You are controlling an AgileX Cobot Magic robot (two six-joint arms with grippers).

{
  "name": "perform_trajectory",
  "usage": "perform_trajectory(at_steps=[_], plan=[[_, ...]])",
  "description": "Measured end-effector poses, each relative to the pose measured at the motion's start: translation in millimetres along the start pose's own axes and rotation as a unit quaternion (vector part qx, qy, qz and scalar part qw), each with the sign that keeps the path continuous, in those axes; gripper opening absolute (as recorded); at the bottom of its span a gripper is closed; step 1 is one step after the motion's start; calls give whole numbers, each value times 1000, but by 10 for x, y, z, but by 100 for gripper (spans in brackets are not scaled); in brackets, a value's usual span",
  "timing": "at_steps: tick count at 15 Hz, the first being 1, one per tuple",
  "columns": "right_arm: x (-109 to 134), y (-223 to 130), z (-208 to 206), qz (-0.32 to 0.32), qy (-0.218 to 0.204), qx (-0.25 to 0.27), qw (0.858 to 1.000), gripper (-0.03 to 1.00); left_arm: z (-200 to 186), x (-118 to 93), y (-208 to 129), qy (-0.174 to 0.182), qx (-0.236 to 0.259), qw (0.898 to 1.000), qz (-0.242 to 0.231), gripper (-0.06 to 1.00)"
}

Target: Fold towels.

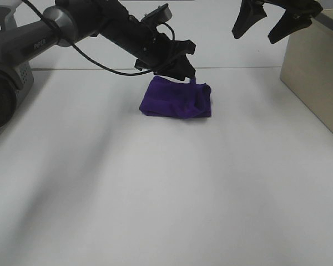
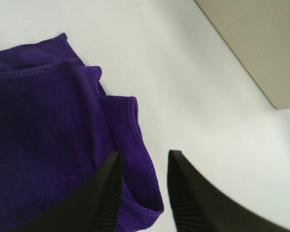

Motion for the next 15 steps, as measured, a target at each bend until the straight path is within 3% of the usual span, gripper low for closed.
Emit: perform_trajectory(at_steps=[3, 6, 8, 10, 11, 13, 15], plan=[[2, 2, 0, 2, 1, -1, 1000, 88, 83, -108, -23, -7, -14, 1000, 16, 76], [11, 7, -102, -6, -14, -4, 1000, 88, 43, -35, 5, -1, -14, 1000, 15, 78], [38, 21, -246, -14, -28, -12, 999, 88, -171, 106, 94, 27, -7, 999, 24, 78], [61, 30, -320, -13, -31, -18, 999, 88, -591, 148, 229, 79, 1, 995, 56, 78], [83, 43, -324, -8, -21, -25, 999, 88, -828, 149, 293, 122, 3, 990, 73, 78], [175, 95, -320, -7, 14, -46, 999, 88, -1232, 139, 408, 201, -21, 978, 59, 78], [416, 181, -229, -39, 38, -47, 997, 88, -1507, 217, 487, 280, -51, 958, 37, 78]])
Point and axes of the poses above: a point on each arm's last joint axis where the gripper is mounted, z pointing out along that axis toward the gripper, x along the wrist's bending axis when the last joint is at zero, y = z × x, the point moved 1 cm from there along z, pointing out along that axis toward the gripper, and after that the axes turned 15 degrees about -z, right-handed, at the moved point
